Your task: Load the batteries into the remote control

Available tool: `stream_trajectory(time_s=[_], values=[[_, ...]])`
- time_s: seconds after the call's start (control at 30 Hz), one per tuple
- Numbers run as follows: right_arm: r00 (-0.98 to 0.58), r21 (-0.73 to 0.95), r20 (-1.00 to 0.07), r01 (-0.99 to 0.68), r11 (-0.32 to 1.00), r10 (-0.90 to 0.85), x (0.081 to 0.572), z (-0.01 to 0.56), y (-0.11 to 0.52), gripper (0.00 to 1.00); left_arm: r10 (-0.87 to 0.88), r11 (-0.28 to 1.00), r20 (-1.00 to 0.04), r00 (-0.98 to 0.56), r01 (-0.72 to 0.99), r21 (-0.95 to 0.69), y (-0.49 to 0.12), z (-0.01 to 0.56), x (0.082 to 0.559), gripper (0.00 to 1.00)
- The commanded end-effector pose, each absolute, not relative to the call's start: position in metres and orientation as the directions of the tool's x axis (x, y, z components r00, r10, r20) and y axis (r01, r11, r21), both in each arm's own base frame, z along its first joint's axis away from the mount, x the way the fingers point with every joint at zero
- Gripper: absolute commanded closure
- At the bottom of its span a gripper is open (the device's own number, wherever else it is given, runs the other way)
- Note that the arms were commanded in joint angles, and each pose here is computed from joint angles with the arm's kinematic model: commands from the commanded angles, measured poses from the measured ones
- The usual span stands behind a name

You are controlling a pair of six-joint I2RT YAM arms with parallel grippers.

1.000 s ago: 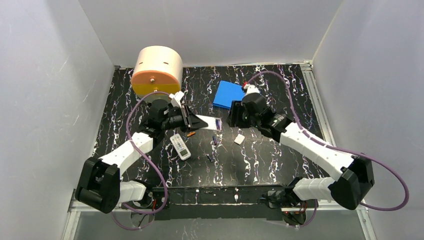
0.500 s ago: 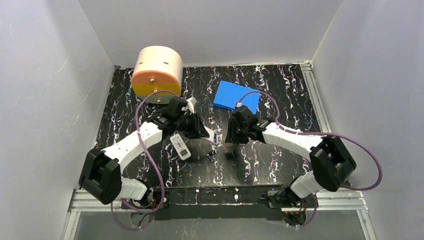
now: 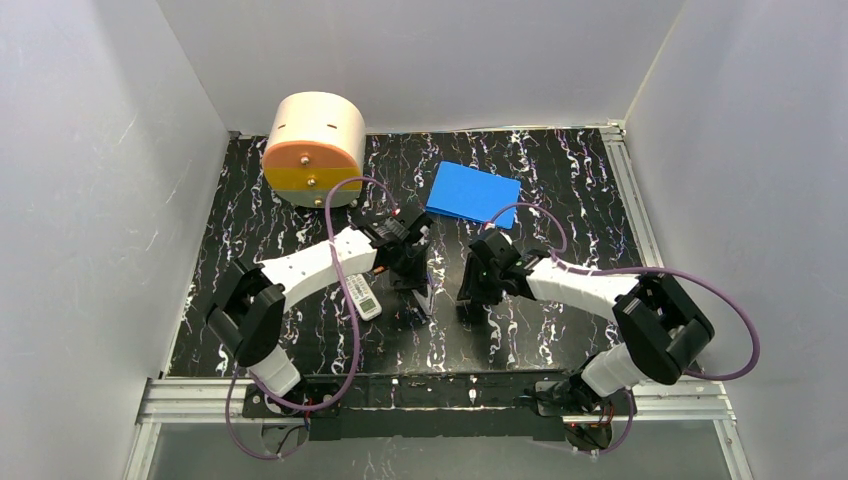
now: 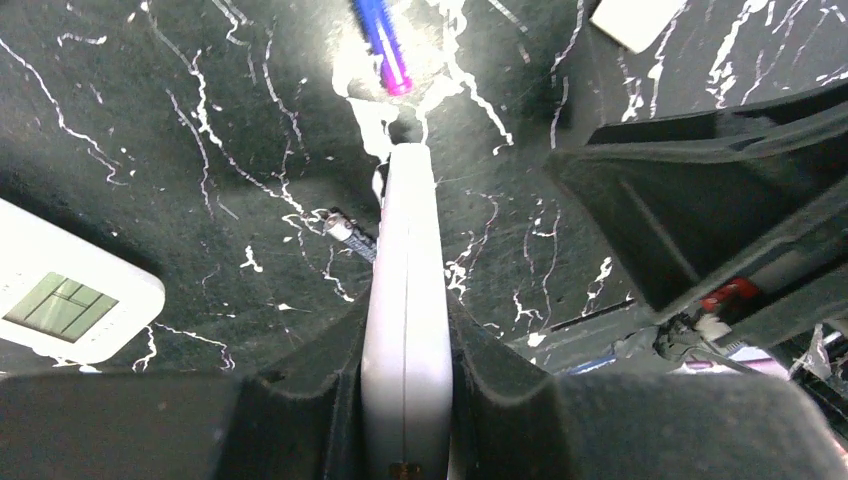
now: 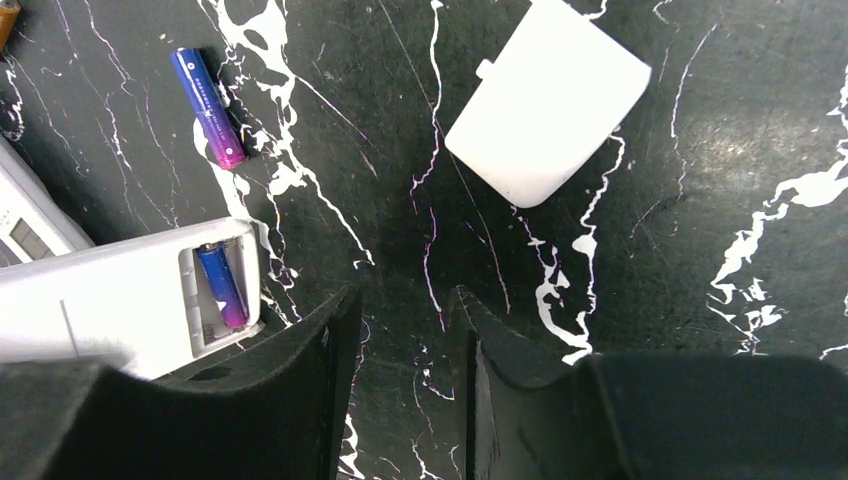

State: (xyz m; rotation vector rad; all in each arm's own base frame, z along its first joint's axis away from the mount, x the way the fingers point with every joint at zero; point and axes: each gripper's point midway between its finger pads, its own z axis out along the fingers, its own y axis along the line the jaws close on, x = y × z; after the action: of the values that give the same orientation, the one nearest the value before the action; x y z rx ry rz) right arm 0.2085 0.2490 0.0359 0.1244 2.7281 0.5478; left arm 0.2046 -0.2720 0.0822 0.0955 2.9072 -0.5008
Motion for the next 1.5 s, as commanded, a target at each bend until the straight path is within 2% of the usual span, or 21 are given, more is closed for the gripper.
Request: stream_trajectory(time_s=[0.0, 0.43, 0.57, 0.8, 0.97, 1.07, 1.17, 1.47], values=[[-0.917, 0.453, -0.336, 0.041, 0.89, 0.214, 0.212, 0.045, 0.254, 0.53, 0.049, 0.959, -0.259, -0.965, 0.118, -0.258, -0.276, 0.101, 0.211, 1.0], [-0.874, 0.473, -0.331, 0.172, 0.864, 0.355, 0.208, 0.037, 0.236, 0.51, 0.182, 0.974, -0.309, -0.933, 0.215, -0.077, -0.286, 0.106, 0.206, 1.0], [-0.884, 0.501, -0.31, 0.16, 0.851, 0.349, 0.204, 0.04, 0.242, 0.51, 0.175, 0.975, -0.363, -0.915, 0.213, -0.067, -0.282, 0.119, 0.213, 1.0], [-0.925, 0.376, -0.27, 0.154, 0.914, 0.267, 0.2, 0.031, 0.236, 0.5, 0.135, 0.972, -0.479, -0.867, 0.209, -0.106, -0.277, 0.161, 0.223, 1.0], [-0.964, 0.16, -0.141, 0.204, 0.966, 0.227, 0.175, 0.021, 0.21, 0.52, 0.097, 0.975, -0.563, -0.821, 0.191, -0.111, -0.259, 0.192, 0.234, 1.0], [-0.967, 0.087, -0.156, 0.19, 0.978, 0.202, 0.172, 0.03, 0.196, 0.49, 0.049, 0.981, -0.601, -0.798, 0.151, -0.12, -0.24, 0.207, 0.244, 1.0], [-0.966, 0.108, -0.183, 0.162, 0.981, 0.18, 0.177, 0.04, 0.199, 0.46, 0.013, 0.984, -0.612, -0.791, 0.12, -0.134, -0.224, 0.211, 0.252, 1.0], [-0.984, 0.243, -0.126, 0.093, 0.966, 0.126, 0.168, 0.045, 0.241, 0.4, -0.031, 0.977, -0.646, -0.762, 0.114, -0.181, -0.196, 0.222, 0.257, 1.0]])
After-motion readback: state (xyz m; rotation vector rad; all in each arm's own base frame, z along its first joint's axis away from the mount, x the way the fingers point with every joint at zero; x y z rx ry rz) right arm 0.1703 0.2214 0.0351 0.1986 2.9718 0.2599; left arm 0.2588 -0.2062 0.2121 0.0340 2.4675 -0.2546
